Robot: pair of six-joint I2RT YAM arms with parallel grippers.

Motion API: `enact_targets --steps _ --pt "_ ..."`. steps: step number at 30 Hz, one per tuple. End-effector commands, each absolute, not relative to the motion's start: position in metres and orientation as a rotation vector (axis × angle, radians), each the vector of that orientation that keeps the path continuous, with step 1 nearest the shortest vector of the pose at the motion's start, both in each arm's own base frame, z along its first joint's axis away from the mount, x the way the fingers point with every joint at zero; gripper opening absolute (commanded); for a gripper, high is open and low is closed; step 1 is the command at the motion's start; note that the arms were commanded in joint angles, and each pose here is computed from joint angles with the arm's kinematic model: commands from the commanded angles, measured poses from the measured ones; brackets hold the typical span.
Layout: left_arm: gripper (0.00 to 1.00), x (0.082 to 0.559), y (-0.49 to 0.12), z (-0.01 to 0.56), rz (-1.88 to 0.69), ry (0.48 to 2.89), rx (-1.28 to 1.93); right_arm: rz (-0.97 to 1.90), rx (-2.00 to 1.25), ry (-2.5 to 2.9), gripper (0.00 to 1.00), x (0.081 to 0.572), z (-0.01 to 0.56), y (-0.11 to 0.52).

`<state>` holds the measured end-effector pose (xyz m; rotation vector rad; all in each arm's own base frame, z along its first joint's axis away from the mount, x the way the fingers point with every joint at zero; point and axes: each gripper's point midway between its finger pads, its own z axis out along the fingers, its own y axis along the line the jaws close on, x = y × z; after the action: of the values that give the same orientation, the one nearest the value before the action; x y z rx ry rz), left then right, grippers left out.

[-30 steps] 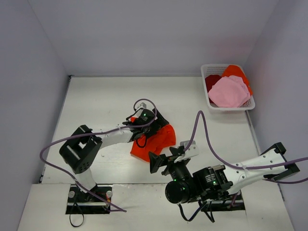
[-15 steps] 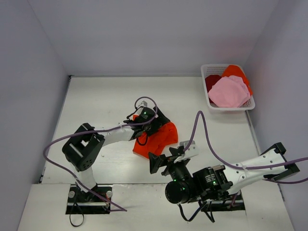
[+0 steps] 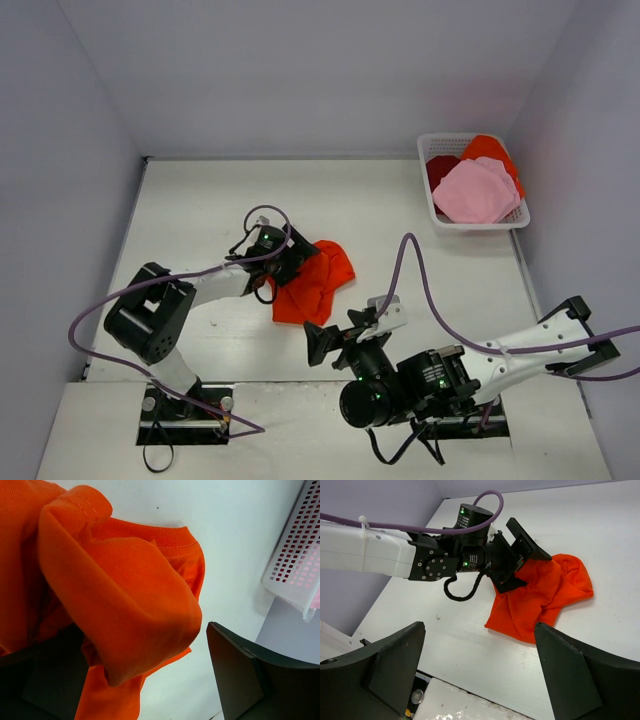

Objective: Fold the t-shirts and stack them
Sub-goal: Fold the tshirt

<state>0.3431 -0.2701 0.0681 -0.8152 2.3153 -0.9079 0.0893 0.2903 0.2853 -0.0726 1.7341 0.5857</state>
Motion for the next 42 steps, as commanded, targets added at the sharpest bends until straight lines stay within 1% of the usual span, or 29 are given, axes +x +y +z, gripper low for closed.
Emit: enact_targets --steps 1,6,13,23,28,36,42 --pt "0.86 0.348 -0.263 0.079 -0.903 2.289 -0.799 0.624 -0.007 1.703 0.87 0.088 0.306 0.295" --pt "0.86 0.352 -0.261 0.086 -0.919 2.274 -0.807 0.622 -0.012 1.700 0.87 0.086 0.307 0.296" --pt "0.86 0.362 -0.270 0.142 -0.985 2.203 -0.752 0.612 -0.014 1.696 0.88 0.087 0.304 0.295" --pt "0.86 0.347 -0.244 0.197 -0.952 2.099 -0.710 0.616 -0.007 1.690 0.89 0.090 0.310 0.286" --pt "0.86 0.338 -0.246 0.201 -0.981 2.096 -0.733 0.614 -0.001 1.686 0.89 0.091 0.311 0.285" --pt "0.86 0.329 -0.282 0.183 -1.032 2.142 -0.707 0.603 -0.005 1.684 0.89 0.091 0.309 0.286" --pt "0.86 0.334 -0.304 0.175 -1.055 2.156 -0.689 0.612 -0.003 1.691 0.89 0.092 0.305 0.284"
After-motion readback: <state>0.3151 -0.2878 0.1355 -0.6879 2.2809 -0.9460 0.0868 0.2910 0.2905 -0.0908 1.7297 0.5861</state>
